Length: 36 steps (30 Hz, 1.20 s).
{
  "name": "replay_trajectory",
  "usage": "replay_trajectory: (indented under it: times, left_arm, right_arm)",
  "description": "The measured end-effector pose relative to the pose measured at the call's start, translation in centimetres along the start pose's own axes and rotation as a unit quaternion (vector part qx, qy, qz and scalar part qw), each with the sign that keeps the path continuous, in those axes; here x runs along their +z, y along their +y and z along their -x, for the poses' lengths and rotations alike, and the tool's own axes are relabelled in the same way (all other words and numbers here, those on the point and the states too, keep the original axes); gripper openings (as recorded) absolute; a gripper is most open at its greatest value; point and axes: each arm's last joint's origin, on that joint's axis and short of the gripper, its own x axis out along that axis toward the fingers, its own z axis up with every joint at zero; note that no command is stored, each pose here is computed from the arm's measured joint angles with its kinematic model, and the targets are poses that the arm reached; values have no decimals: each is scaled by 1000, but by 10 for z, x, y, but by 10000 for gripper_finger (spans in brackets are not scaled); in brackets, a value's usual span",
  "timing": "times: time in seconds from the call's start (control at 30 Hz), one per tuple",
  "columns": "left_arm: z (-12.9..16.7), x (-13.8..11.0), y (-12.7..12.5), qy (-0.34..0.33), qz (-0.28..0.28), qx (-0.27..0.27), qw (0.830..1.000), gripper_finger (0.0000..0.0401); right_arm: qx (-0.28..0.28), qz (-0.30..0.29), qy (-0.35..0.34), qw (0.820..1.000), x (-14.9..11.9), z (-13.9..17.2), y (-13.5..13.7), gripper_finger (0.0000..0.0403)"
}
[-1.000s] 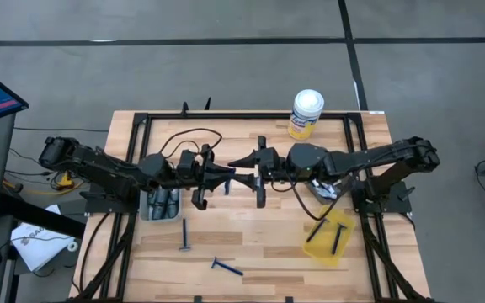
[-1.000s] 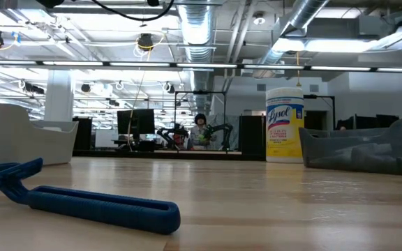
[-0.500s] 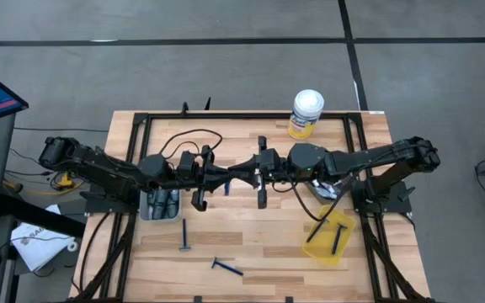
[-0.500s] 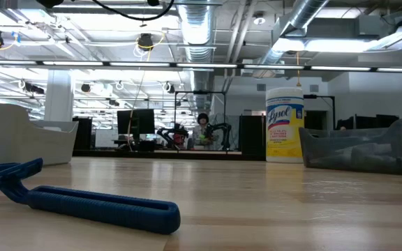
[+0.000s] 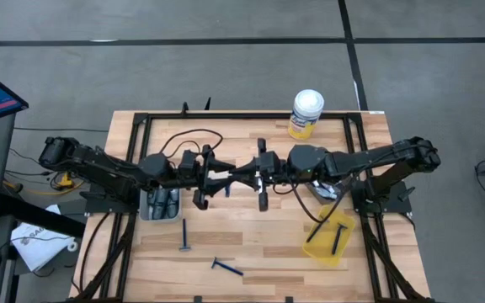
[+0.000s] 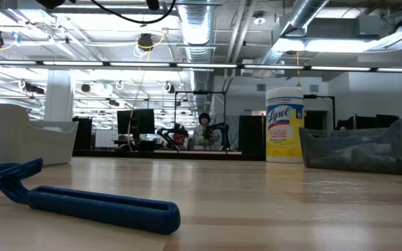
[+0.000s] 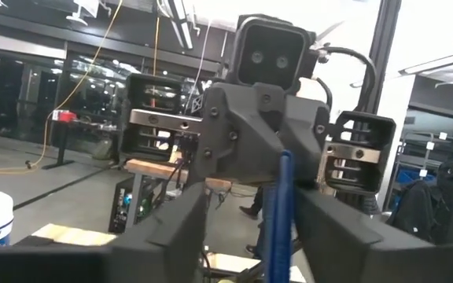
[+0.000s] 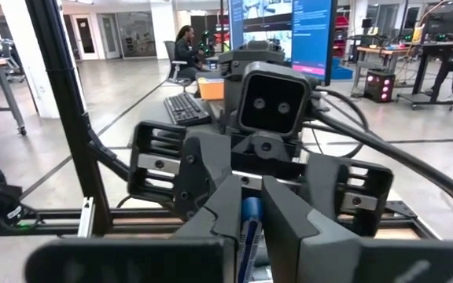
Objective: Pick & Place Travel size toiletries
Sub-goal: Put the blue razor into the yellow bin
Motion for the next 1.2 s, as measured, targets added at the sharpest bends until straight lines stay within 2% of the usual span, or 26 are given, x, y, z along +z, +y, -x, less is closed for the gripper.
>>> replay_trajectory:
  times: [0.17,0.3,0.57,0.73,0.87,1.03,1.2]
  left_arm:
    - [0,-3,0,16,10,3,1000,254]
    - [0,-7,-1,38,37,-3,999,287]
    - [1,-9,-2,54,58,-24,997,297]
    - [2,-15,-3,85,72,-30,993,297]
    - [3,-23,-2,126,71,-19,989,296]
    - [6,-31,0,172,76,-5,982,296]
    - [7,-33,0,181,76,-2,981,296]
  right_arm:
    - [2,-2,10,1000,-2,1,0,23]
    - [-16,1,32,999,-3,5,-3,23]
    - [-33,-5,90,995,-6,17,-9,23]
    - [-35,-8,176,984,-12,37,-1,23]
    - [-21,-22,278,960,-23,64,14,23]
    - [-37,-43,435,898,-48,99,37,23]
    - [-22,-8,520,854,-75,116,70,23]
